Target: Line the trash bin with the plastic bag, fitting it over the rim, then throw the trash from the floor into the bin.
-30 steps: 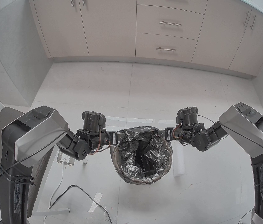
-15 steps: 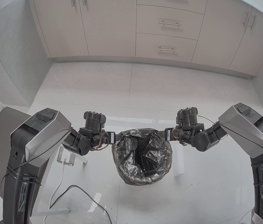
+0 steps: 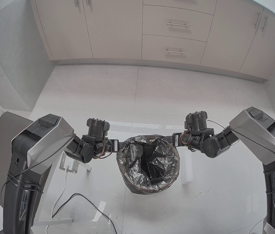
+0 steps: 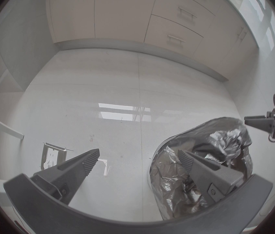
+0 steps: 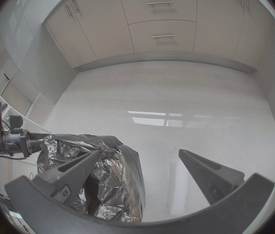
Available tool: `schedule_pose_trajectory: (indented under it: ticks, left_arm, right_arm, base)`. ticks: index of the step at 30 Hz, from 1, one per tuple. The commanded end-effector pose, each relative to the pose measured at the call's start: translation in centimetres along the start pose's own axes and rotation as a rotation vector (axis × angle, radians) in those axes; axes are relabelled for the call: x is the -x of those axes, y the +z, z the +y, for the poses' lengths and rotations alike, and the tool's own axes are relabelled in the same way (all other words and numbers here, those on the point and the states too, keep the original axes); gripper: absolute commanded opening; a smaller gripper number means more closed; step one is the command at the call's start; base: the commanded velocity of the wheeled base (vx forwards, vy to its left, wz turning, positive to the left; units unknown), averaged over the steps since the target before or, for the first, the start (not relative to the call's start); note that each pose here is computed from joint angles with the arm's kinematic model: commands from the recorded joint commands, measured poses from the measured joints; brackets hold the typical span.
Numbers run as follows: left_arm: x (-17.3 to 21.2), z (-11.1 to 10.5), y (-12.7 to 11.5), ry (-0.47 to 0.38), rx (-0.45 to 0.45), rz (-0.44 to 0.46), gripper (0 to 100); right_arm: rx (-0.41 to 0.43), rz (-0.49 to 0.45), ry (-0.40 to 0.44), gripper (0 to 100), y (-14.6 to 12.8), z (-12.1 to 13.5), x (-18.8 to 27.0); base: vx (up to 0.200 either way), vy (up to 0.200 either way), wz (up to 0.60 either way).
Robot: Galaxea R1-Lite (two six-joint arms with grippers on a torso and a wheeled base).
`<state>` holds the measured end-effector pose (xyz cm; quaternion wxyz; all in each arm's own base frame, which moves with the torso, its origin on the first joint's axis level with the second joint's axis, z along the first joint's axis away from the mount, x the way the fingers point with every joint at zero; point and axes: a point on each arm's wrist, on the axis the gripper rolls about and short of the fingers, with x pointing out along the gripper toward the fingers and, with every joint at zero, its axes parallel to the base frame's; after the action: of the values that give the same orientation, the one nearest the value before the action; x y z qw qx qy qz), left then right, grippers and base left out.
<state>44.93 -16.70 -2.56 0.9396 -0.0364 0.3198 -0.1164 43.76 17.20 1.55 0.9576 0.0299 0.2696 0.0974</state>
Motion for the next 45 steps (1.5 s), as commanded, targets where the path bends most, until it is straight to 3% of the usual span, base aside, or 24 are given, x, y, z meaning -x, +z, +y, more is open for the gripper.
schedule_pose_trajectory:
  ticks: [1,4,8,17,24,45]
  left_arm:
    - [3.5,-0.8,2.7,-0.022,0.05,-0.056,100]
    - [5.6,-2.0,3.1,-0.054,0.06,-0.06,100]
    - [6.3,-3.0,1.5,-0.072,0.041,-0.026,100]
    - [4.5,-3.8,-1.0,-0.08,0.018,0.007,100]
    - [2.3,-3.5,-3.5,-0.061,-0.009,0.063,100]
    - [0.4,-3.0,-5.7,-0.008,-0.111,0.072,100]
  right_arm:
    - [0.005,-0.014,0.012,100,0.7,0.5,0.9]
    - [0.011,-0.005,0.02,100,0.3,0.9,0.9]
    - [0.02,0.014,0.018,100,-0.5,1.0,0.4]
    - [0.034,0.037,0.022,100,-1.5,1.3,-0.2]
    - [0.032,0.052,0.007,100,-2.2,0.8,-1.0]
    - [0.033,0.085,-0.017,100,-3.7,0.1,-2.1]
  base:
    - [0.0,0.0,0.0]
    - [0.0,0.0,0.0]
    - [0.0,0.0,0.0]
    - [0.0,0.0,0.0]
    - [0.0,0.0,0.0]
    - [0.0,0.0,0.0]
